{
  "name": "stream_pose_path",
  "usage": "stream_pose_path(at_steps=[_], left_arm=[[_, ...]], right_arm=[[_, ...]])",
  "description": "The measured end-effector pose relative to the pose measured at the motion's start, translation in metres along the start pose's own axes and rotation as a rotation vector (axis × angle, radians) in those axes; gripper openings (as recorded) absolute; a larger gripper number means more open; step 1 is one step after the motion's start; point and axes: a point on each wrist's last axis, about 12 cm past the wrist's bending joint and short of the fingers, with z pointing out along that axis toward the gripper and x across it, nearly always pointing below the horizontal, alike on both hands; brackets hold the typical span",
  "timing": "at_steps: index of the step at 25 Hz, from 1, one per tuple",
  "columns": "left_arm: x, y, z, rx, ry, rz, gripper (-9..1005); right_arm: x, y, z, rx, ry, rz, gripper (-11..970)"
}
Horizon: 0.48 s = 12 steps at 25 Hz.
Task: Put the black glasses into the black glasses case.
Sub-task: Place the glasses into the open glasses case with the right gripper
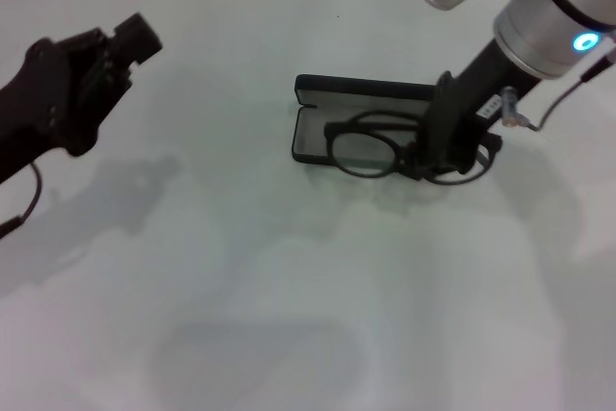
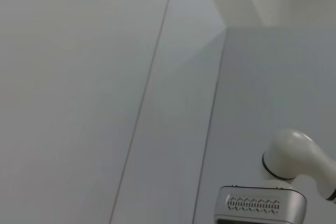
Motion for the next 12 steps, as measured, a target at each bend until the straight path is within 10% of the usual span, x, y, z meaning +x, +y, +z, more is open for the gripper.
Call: stream_pose_path(at_steps=[12], left_arm=[[0.017,-0.019,-0.026,-0.071,0.015,0.011,50]], right_arm=[[-0.010,-0.015,0.032,0.079,0.033,-0.015,131]])
